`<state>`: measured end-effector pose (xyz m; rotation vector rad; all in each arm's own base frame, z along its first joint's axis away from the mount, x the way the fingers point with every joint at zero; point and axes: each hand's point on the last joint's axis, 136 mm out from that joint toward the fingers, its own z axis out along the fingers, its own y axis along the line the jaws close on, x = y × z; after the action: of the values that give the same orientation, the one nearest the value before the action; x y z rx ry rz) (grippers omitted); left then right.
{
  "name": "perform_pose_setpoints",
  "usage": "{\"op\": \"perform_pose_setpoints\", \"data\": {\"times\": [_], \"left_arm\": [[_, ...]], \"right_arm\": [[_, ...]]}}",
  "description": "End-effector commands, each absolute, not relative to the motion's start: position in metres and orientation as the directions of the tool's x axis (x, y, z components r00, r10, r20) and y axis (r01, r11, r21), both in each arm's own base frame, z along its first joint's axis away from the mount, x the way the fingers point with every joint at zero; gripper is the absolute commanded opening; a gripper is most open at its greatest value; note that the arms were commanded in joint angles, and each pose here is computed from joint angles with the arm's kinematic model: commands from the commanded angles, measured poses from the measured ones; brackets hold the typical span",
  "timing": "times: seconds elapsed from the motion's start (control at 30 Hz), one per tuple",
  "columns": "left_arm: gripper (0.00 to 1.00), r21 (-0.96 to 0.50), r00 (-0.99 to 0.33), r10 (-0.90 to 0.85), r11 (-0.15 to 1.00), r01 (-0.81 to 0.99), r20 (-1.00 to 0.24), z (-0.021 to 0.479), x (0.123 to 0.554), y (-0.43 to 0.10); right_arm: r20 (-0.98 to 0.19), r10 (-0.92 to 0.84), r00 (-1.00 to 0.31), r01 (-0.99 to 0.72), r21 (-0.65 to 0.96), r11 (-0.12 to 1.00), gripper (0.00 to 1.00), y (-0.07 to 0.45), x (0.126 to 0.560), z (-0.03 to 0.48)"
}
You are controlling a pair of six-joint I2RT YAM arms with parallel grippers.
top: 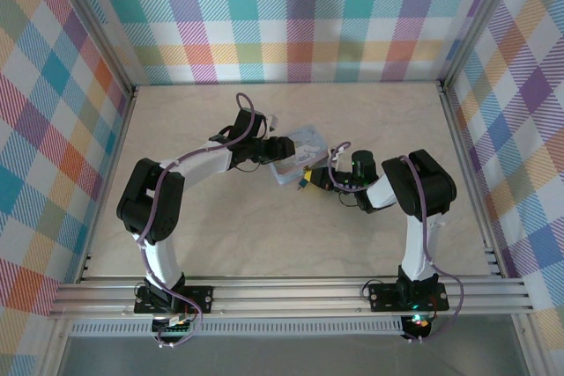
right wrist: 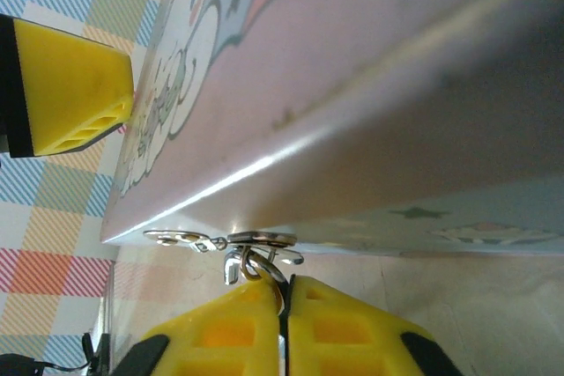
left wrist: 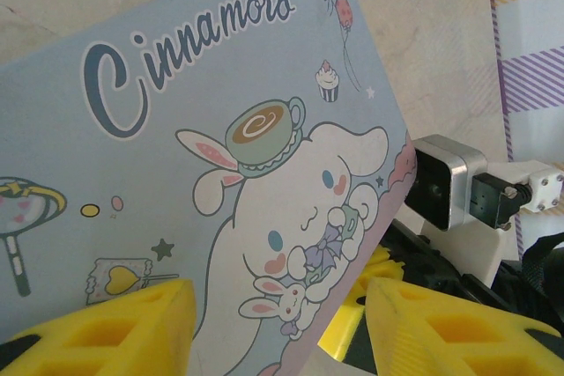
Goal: Unlock the padlock with the key
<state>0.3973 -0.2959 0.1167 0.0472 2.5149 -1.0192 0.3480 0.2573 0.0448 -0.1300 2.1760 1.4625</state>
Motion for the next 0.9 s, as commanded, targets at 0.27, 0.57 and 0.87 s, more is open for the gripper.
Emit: {"op": "perform_pose_setpoints", "data": {"times": [0.27,0.57,0.87], "left_arm": [[0.54,-0.614,-0.949,-0.111,0.783,0.1,-0.296,0.081,0.372,-0.284],[0.55,-0.615,-0.95,-0.111,0.783,0.098,-0.293,0.078,0.372,-0.284],[0.56,-0.614,-0.949,-0.112,0.783,0.097,-0.293,0.076,0.371,-0.284]], "right_arm": [[-0.455,0.285,-0.844,-0.314,0.849,0.425,0.0,0.247,0.352,0.045],[-0.431,0.372,-0.822,-0.256,0.864,0.434,0.0,0.235,0.364,0.048],[-0.411,0.443,-0.797,-0.211,0.877,0.432,0.0,0.223,0.372,0.053]]}}
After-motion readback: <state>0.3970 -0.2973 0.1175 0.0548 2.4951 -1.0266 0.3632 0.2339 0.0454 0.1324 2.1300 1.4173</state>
